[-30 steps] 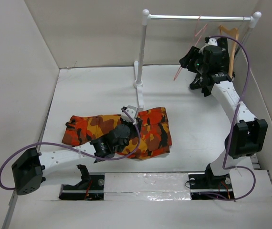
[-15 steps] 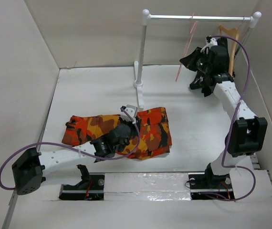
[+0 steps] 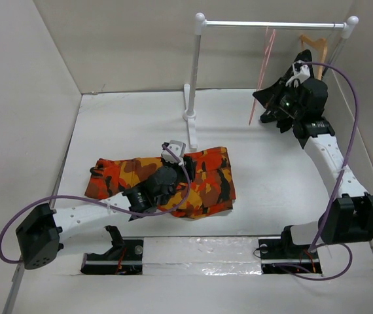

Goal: Place the trousers on the hanger
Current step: Pick up the hanger from the clothesline.

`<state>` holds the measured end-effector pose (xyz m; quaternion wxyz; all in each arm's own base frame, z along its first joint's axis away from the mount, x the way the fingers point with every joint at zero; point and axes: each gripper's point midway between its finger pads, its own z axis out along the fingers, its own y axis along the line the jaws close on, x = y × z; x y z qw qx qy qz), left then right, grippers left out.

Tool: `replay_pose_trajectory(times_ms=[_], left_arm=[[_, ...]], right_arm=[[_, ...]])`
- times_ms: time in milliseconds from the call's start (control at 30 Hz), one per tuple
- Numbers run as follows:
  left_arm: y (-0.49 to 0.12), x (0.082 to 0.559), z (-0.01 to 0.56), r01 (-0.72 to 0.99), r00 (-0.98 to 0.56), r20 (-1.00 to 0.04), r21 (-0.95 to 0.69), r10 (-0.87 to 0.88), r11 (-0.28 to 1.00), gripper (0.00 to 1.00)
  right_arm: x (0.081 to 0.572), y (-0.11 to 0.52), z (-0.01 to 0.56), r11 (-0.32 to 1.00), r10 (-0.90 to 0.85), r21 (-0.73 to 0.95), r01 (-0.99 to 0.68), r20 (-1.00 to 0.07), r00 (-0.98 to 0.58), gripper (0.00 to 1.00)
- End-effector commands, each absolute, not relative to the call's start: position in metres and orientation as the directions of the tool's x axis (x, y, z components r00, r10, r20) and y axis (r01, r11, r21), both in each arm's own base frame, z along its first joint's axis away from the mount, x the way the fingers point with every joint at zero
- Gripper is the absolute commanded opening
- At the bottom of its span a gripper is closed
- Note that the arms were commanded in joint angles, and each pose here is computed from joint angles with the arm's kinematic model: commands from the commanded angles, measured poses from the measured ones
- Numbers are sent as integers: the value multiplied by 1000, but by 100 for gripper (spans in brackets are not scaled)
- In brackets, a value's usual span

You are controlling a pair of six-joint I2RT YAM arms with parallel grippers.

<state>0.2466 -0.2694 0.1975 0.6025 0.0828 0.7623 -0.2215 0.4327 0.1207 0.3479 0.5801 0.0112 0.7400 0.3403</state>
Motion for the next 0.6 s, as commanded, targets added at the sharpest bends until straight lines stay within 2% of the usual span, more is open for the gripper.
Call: replay_pose_trajectory(times_ms=[0,167,233,267,400,500,567], left_arm=[[-272,251,218,397,-232,-948,-298,-219,868,42],[-282,251,216,444,-254,-935,-340,-247,829,44],[-290,252,229,466,-265,-921,-382,-286,798,49],[-297,248,235,497,-278,-915,-396,-291,772,51],[-318,248,268,544,-284,-895,-447,-345,710,64],[-346,256,269,543,-297,-907,-417,-298,729,66],[-359,266,281,537,-287,-909,-413,-301,736,66]], right_arm=[[422,124,347,761,384,483,-433,-874,-300,0],[404,117,316,776,375,502,-382,-854,-361,0],[389,131,299,785,360,497,-371,-852,-379,0],[383,127,269,815,358,495,-302,-839,-410,0],[337,135,212,823,334,503,-265,-805,-491,0],[311,142,173,814,335,524,-250,-776,-534,0],[296,143,167,810,335,529,-254,-772,-540,0]])
